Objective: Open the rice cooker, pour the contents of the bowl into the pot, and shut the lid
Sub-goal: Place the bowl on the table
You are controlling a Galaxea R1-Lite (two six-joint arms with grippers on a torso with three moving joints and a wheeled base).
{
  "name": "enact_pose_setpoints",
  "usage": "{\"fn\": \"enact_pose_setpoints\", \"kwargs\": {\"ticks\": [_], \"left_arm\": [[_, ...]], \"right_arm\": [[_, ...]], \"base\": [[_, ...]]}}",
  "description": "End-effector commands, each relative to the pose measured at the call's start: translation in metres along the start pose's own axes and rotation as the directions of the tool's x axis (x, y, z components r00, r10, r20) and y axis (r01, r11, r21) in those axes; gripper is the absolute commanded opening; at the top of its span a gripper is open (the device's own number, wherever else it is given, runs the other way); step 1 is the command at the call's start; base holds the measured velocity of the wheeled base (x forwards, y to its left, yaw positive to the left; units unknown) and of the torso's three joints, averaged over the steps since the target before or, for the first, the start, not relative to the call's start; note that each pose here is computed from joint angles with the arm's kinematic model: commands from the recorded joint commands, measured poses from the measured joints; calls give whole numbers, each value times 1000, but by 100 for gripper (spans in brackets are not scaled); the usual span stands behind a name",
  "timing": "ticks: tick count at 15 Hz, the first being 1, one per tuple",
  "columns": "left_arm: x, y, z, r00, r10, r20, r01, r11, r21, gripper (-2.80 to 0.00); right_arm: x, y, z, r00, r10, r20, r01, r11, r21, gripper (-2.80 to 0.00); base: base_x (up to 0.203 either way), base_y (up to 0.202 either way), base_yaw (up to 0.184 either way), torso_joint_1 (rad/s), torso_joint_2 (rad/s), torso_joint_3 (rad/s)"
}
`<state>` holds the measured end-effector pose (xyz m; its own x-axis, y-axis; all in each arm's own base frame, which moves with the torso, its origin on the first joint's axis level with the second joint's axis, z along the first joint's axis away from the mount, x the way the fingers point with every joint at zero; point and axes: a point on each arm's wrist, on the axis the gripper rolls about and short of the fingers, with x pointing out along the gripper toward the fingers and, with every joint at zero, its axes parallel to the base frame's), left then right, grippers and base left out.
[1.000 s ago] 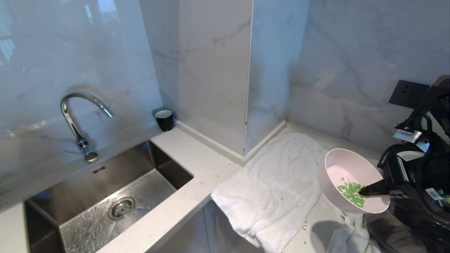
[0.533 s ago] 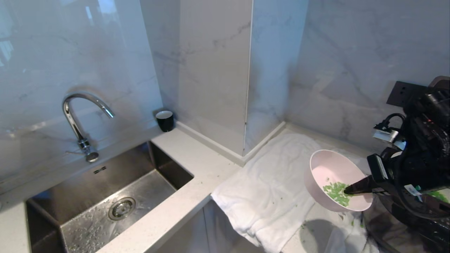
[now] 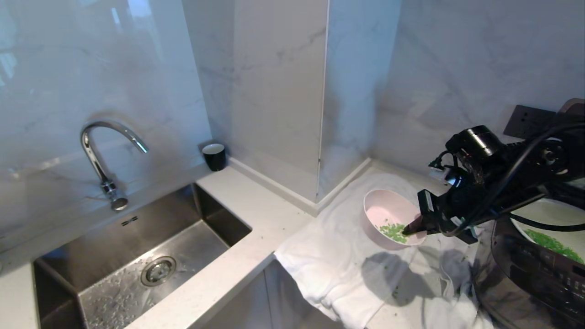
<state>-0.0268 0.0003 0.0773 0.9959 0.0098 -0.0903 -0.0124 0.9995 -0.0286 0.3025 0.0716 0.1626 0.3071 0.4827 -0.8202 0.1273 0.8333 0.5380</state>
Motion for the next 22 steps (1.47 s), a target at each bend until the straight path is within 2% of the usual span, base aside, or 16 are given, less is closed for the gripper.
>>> {"fn": "enact_pose_setpoints", "kwargs": {"ticks": [1,2,5,7,13,17,20,22], "left_arm": [[0,0,0,1000,1,-2,-1,1000,-1,-280],[0,0,0,1000,0,-3,0,1000,-1,-280],[0,0,0,1000,0,-1,0,1000,-1,-280],[0,0,0,1000,1,-2,-1,1000,-1,-280],[0,0,0,1000,1,-3,-1,1000,-1,-280],[0,0,0,1000,1,-1,-1,1000,-1,-280],[0,0,0,1000,1,-1,-1,1000,-1,-280],[0,0,0,1000,1,-1,-1,1000,-1,-280]], "right_arm": [[32,3,11,998,-24,-55,25,1000,10,-280],[42,9,14,998,-43,-56,43,999,1,-280],[83,32,5,983,-179,-46,175,982,-69,-280],[98,45,6,981,-188,-42,185,980,-70,-280],[126,43,14,975,-210,-66,207,977,-52,-280],[145,38,17,965,-255,-65,252,966,-52,-280],[156,39,12,947,-320,-37,317,946,-71,-280],[154,38,10,945,-326,-40,323,944,-68,-280]], "base": [[0,0,0,0,0,0],[0,0,0,0,0,0],[0,0,0,0,0,0],[0,0,0,0,0,0],[0,0,0,0,0,0],[0,0,0,0,0,0],[0,0,0,0,0,0],[0,0,0,0,0,0]]}}
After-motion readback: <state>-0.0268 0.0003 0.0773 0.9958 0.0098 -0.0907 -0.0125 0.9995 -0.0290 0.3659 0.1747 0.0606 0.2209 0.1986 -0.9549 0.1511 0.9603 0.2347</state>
